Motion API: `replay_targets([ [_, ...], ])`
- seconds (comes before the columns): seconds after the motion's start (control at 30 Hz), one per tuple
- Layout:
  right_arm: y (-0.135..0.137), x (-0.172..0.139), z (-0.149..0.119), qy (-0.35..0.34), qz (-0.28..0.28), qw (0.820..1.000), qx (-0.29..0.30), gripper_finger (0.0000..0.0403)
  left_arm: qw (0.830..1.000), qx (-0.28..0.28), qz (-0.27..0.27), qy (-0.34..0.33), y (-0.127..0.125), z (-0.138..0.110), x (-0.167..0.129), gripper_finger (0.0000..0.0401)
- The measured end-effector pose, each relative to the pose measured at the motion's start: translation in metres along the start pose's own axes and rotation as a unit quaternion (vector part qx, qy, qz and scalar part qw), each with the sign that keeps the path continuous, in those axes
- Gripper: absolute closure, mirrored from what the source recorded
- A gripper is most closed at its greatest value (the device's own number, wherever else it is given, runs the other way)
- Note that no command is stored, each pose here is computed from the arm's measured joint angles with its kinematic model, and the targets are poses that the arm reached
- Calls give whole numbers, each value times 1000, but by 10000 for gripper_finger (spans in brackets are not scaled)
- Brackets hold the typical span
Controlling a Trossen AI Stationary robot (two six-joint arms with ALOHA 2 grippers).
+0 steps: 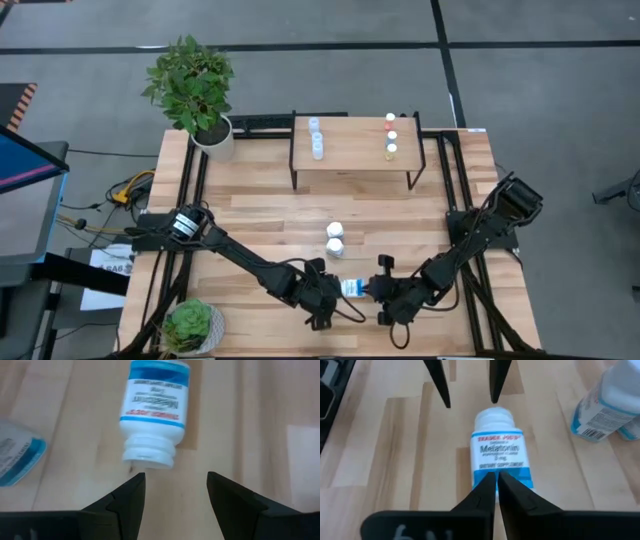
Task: Pick and place medicine bottles onto shelf by color
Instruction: Put the bottom white pill bottle on the shelf
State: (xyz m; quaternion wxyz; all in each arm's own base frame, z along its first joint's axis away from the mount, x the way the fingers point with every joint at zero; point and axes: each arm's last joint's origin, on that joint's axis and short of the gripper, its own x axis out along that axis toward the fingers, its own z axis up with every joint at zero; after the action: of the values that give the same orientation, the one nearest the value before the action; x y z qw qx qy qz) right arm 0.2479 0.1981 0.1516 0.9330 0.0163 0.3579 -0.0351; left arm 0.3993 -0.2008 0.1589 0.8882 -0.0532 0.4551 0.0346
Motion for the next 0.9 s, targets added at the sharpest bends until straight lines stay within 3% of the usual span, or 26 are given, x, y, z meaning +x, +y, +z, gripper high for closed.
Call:
replay_targets([
  [0.23, -1, 1, 1, 5, 5, 1000, 6, 374, 999, -1, -48, -13, -5, 5, 0, 202],
  [0.9, -12, 8, 4, 26, 3, 1000, 13, 384, 999, 5, -24, 27, 4, 0, 2, 202],
])
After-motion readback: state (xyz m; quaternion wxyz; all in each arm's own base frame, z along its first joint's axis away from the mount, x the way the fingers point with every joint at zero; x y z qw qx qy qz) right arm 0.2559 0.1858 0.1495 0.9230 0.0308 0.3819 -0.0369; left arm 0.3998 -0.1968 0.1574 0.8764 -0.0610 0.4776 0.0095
